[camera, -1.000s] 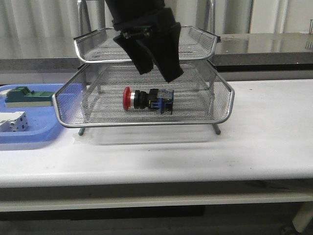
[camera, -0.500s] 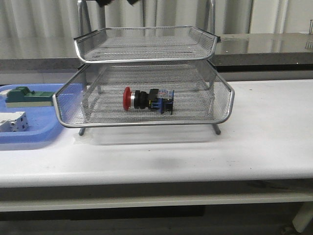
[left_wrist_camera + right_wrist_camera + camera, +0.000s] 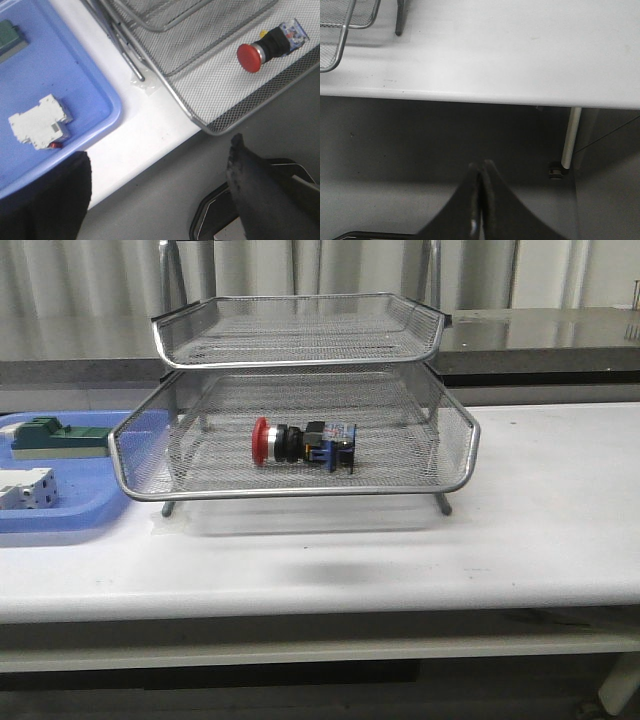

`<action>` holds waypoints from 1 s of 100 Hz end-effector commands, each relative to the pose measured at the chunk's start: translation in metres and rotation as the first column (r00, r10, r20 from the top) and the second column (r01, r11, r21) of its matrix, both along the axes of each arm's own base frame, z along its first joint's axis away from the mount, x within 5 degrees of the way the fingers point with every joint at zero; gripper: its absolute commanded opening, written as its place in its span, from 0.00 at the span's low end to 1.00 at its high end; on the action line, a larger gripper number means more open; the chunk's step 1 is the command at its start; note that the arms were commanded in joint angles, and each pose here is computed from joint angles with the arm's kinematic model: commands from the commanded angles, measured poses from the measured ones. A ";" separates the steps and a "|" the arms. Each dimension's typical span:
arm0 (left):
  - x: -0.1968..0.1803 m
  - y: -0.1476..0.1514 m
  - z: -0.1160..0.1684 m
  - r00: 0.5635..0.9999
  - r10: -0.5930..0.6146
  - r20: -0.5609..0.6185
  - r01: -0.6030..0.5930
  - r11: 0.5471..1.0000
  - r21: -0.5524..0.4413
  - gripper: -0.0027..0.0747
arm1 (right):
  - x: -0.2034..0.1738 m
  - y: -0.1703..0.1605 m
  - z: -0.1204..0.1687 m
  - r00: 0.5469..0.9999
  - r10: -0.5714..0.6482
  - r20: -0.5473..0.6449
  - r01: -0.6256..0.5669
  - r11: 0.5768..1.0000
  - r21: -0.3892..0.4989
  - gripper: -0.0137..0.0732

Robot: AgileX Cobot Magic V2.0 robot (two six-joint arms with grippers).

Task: Place button on rack with both arms

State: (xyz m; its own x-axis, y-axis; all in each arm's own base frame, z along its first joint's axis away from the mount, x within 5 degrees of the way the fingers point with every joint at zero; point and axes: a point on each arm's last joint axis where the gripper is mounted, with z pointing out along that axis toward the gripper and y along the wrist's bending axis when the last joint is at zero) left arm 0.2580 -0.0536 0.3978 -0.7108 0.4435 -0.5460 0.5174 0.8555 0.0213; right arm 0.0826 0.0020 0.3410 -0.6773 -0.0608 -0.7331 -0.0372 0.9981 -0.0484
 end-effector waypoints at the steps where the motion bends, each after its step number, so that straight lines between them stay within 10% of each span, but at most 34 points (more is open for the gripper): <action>1: -0.029 0.010 0.017 0.989 0.062 0.135 -0.053 0.996 -0.066 0.71 | 0.003 -0.001 0.014 0.996 0.000 0.087 0.000 1.000 -0.009 0.08; 67: -0.159 0.039 -0.039 0.688 0.302 0.660 -0.180 0.952 -0.248 0.71 | 0.003 -0.001 0.014 0.996 0.000 0.087 0.000 1.000 -0.009 0.08; 100: -0.148 0.052 -0.085 0.391 0.410 0.824 -0.228 0.910 -0.345 0.71 | 0.003 -0.001 0.014 0.996 0.000 0.087 0.000 1.000 -0.009 0.08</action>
